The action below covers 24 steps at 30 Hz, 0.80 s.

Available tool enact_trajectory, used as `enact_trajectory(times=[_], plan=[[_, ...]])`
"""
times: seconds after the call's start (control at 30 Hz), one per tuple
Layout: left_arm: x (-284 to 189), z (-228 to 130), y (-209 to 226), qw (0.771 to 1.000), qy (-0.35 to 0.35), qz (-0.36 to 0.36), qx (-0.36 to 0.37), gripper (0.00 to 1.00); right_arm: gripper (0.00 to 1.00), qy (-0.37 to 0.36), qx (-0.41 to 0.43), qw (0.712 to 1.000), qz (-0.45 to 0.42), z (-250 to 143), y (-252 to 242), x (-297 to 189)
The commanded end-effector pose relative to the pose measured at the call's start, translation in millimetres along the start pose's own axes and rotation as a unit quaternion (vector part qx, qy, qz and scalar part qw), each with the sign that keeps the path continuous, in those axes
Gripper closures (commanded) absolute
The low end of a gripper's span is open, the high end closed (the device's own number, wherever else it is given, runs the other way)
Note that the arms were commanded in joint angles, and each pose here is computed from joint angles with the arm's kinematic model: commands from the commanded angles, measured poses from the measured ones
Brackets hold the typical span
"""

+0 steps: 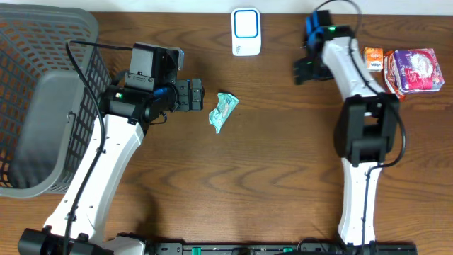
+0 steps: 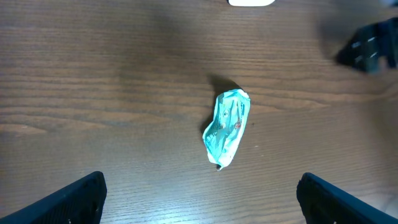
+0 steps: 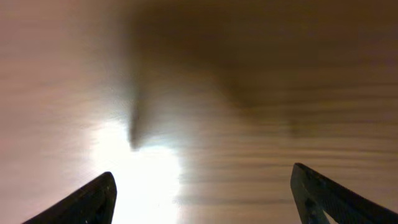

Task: Scan the item barcode
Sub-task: 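Carry the orange box right and release it beside the packs, then reach right gripper to the green wipes pack and grasp it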

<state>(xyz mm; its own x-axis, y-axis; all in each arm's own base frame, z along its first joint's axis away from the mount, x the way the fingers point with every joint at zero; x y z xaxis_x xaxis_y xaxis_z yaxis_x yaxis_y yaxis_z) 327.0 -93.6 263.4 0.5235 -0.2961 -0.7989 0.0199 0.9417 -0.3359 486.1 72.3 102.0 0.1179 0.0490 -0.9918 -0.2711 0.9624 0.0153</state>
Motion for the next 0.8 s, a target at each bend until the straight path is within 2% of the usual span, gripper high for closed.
enact_trajectory(times=[0.0, 0.07, 0.3, 0.33, 0.43, 0.63, 0.77], plan=[[-1.1, 1.7, 1.0, 1.0, -0.003, 0.003, 0.002, 0.02, 0.19, -0.046, -0.039, 0.948, 0.312, 7.7, 90.4, -40.8], [-1.1, 1.7, 1.0, 1.0, -0.003, 0.003, 0.002, 0.02, 0.22, -0.035, -0.036, 0.935, 0.35, 6.4, 115.4, -44.5], [-1.1, 1.7, 1.0, 1.0, -0.003, 0.003, 0.002, 0.02, 0.21, -0.015, -0.064, 0.936, 0.347, 0.7, 170.1, -43.5], [-1.1, 1.7, 1.0, 1.0, -0.003, 0.003, 0.002, 0.02, 0.21, -0.014, -0.051, 0.944, 0.326, 2.3, 174.0, -41.0], [-1.1, 1.7, 1.0, 1.0, -0.003, 0.003, 0.002, 0.02, 0.21, 0.008, 0.061, 0.972, 0.226, 1.9, 174.5, -29.0], [-1.1, 1.7, 1.0, 1.0, -0.003, 0.003, 0.002, 0.02, 0.23, -0.001, 0.084, 0.987, 0.14, -6.1, 200.7, -11.3], [-1.1, 1.7, 1.0, 1.0, -0.003, 0.003, 0.002, 0.02, 0.25, -0.015, 0.083, 0.996, 0.007, -13.5, 188.4, -6.2]])
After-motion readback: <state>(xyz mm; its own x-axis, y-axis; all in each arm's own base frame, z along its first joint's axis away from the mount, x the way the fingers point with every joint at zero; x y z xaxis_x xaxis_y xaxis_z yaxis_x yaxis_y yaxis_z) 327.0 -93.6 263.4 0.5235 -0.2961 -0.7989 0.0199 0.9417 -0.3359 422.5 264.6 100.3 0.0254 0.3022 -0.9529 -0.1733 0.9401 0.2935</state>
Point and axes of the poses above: each gripper's point midway between its finger pads, its own x axis out along the fingers, its own y axis along the line the jaws close on, z = x × y, the point moved 8 cm from there along -x, back along the fingers, and after that the axes turned 8 degrees about -x, right-handed, at the moved point
